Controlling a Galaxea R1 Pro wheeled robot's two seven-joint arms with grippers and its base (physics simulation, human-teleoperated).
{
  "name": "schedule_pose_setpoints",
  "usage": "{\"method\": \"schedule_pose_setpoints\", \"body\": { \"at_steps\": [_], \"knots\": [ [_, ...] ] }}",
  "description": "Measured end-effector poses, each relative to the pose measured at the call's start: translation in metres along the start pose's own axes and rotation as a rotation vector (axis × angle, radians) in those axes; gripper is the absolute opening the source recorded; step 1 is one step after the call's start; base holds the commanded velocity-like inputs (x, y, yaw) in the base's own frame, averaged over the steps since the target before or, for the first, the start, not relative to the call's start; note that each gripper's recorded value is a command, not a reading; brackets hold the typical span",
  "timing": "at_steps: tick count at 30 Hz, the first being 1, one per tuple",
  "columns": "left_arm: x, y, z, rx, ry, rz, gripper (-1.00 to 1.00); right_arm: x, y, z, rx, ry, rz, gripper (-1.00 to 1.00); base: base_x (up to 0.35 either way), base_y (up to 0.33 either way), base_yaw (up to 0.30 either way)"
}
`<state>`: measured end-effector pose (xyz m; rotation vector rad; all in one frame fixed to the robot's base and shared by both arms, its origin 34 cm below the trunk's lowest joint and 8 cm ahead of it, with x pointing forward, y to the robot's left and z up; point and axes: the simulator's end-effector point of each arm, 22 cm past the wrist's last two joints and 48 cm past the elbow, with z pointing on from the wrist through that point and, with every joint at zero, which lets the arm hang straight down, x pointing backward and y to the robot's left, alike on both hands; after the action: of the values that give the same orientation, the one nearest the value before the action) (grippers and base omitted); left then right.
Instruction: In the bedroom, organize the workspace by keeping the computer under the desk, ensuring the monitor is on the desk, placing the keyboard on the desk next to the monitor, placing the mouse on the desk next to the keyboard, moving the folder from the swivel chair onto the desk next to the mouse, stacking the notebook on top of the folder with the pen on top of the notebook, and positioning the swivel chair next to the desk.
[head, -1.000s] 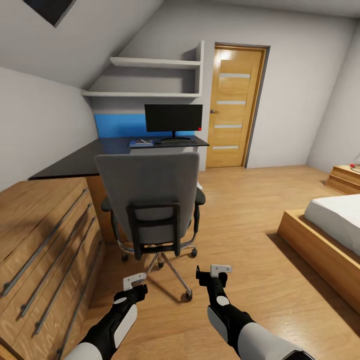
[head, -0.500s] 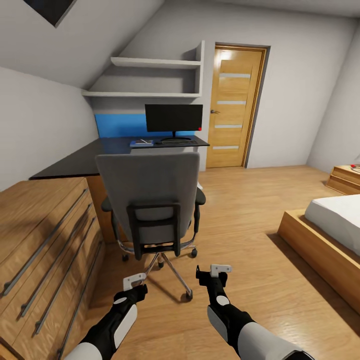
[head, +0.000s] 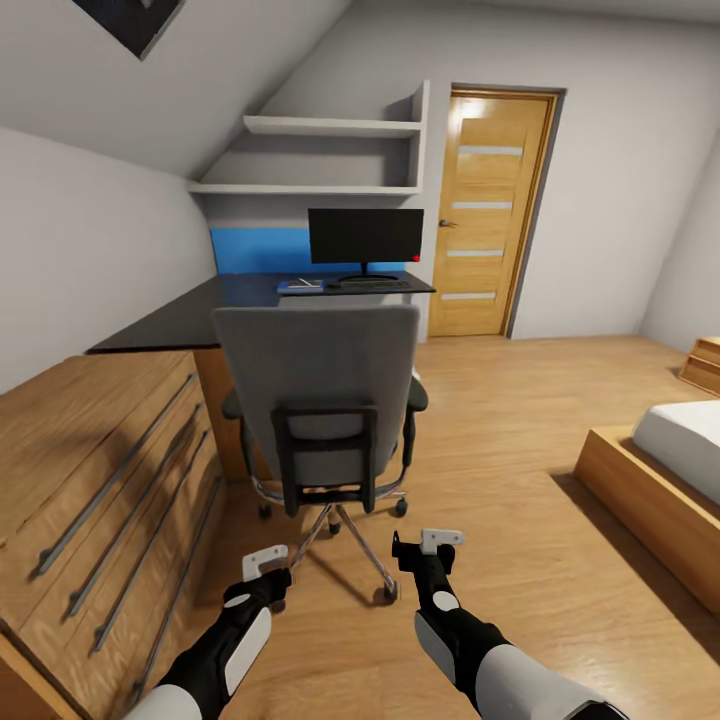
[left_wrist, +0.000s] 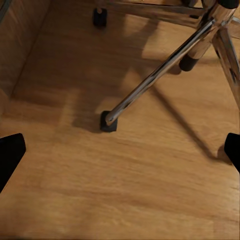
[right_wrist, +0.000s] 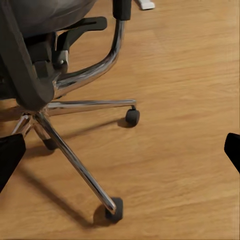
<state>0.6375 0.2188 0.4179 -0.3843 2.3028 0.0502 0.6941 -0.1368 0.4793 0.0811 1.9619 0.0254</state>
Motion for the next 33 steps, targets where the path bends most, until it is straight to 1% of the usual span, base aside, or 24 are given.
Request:
{"method": "schedule_pose_setpoints", "body": {
  "at_steps": [13, 18, 20, 21, 22, 23, 24, 25, 26, 27, 29, 33],
  "knots": [
    [0.0, -0.004, -0.001, 0.009, -0.001, 0.006, 1.0, 0.0, 0.0, 0.0, -0.001, 0.0, 0.0, 1.0, 0.0, 0.0, 0.262],
    [0.001, -0.007, -0.001, 0.014, 0.003, 0.008, 1.0, 0.0, -0.001, 0.0, 0.003, -0.001, 0.002, 1.0, 0.0, 0.0, 0.093],
    [0.004, -0.01, -0.002, 0.02, 0.017, 0.012, 1.0, 0.0, -0.013, 0.002, 0.017, 0.0, -0.004, 1.0, 0.0, 0.0, 0.009],
    [0.004, -0.012, -0.002, 0.023, 0.02, 0.013, 1.0, 0.0, -0.014, 0.002, 0.019, 0.0, -0.006, 1.0, 0.0, 0.0, 0.003],
    [0.001, -0.022, -0.003, 0.035, 0.03, 0.016, 1.0, -0.001, -0.025, 0.003, 0.031, -0.005, -0.012, 1.0, 0.0, 0.0, 0.002],
    [-0.014, -0.036, -0.004, 0.052, 0.047, 0.03, 1.0, -0.003, -0.032, 0.004, 0.038, -0.017, -0.016, 1.0, 0.0, 0.0, 0.001],
    [-0.02, -0.04, -0.003, 0.056, 0.051, 0.035, 1.0, -0.004, -0.033, 0.004, 0.039, -0.023, -0.017, 1.0, 0.0, 0.0, 0.0],
    [-0.032, -0.047, -0.003, 0.064, 0.06, 0.046, 1.0, -0.007, -0.038, 0.004, 0.044, -0.038, -0.015, 1.0, 0.0, 0.0, 0.0],
    [-0.046, -0.055, -0.004, 0.073, 0.058, 0.05, 1.0, -0.007, -0.045, 0.005, 0.053, -0.044, -0.016, 1.0, 0.0, 0.0, 0.0],
    [-0.055, -0.068, -0.006, 0.09, 0.056, 0.052, 1.0, -0.007, -0.072, 0.007, 0.087, -0.042, -0.029, 1.0, 0.0, 0.0, 0.0],
    [-0.059, -0.072, -0.007, 0.095, 0.056, 0.052, 1.0, -0.004, -0.09, 0.009, 0.106, -0.018, -0.05, 1.0, 0.0, 0.0, 0.0],
    [-0.052, -0.071, -0.005, 0.092, 0.07, 0.053, 1.0, -0.002, -0.106, 0.013, 0.124, 0.016, -0.069, 1.0, 0.0, 0.0, 0.0]
  ]
}}
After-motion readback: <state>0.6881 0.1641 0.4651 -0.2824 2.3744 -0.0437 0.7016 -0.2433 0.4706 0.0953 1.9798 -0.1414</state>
